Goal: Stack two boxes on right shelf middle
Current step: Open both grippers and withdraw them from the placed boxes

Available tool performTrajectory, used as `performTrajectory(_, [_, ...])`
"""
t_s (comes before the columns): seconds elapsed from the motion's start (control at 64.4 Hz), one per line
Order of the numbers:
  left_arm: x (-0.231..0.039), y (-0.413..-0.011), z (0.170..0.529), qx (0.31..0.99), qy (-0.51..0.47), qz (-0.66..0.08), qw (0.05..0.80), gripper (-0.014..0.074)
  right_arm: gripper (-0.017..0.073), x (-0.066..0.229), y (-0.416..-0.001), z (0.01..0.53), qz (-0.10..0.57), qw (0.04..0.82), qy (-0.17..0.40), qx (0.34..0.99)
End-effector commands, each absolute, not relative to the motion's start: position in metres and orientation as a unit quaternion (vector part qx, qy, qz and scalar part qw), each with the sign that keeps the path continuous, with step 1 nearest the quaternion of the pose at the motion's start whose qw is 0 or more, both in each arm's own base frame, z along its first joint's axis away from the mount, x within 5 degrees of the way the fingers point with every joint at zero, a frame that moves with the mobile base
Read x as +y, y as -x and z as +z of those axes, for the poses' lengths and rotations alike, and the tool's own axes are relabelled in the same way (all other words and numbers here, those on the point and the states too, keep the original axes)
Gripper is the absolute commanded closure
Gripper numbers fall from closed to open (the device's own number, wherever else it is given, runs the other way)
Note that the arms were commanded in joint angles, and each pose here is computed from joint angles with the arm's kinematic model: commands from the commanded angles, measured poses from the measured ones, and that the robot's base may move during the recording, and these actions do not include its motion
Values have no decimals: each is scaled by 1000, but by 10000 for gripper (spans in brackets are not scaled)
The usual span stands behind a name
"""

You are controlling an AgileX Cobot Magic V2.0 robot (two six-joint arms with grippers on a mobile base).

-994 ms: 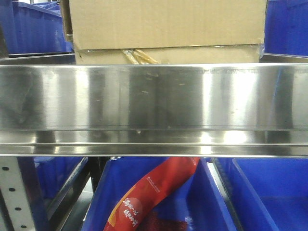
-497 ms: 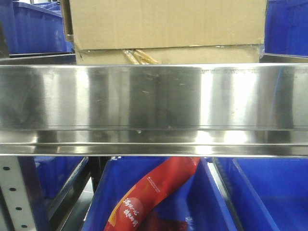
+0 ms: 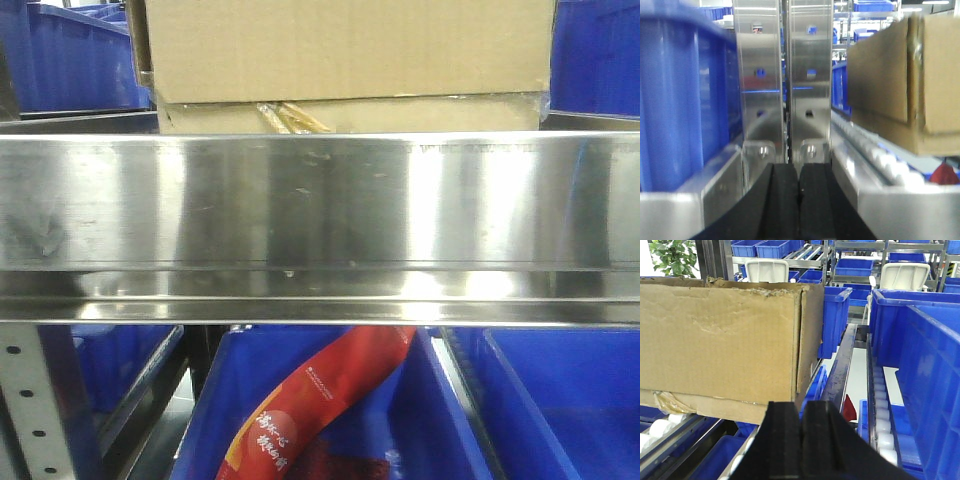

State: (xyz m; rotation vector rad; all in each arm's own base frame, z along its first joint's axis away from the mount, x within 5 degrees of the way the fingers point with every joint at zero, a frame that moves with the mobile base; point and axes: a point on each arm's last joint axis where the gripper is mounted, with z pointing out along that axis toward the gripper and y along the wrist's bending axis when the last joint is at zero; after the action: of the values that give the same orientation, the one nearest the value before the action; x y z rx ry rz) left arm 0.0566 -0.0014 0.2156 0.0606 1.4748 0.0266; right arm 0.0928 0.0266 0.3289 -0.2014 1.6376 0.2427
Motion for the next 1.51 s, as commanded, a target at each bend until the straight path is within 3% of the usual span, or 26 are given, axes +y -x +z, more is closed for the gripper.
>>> performTrajectory(0.0, [-1,-56,213,675,-23,11,737,705,712,26,-92,332,100,684,90,717])
performTrajectory(0.901, [-1,-56,212,680,-23,11,733,705,712,25,-91,332,114,684,77,716])
performTrajectory(1.087, [-1,-56,212,680,-23,11,733,705,712,14,-78,331,73,709,51,700])
performTrajectory(1.491, [-1,-56,212,680,-23,11,733,705,712,-1,-54,239,0,736,-24,677])
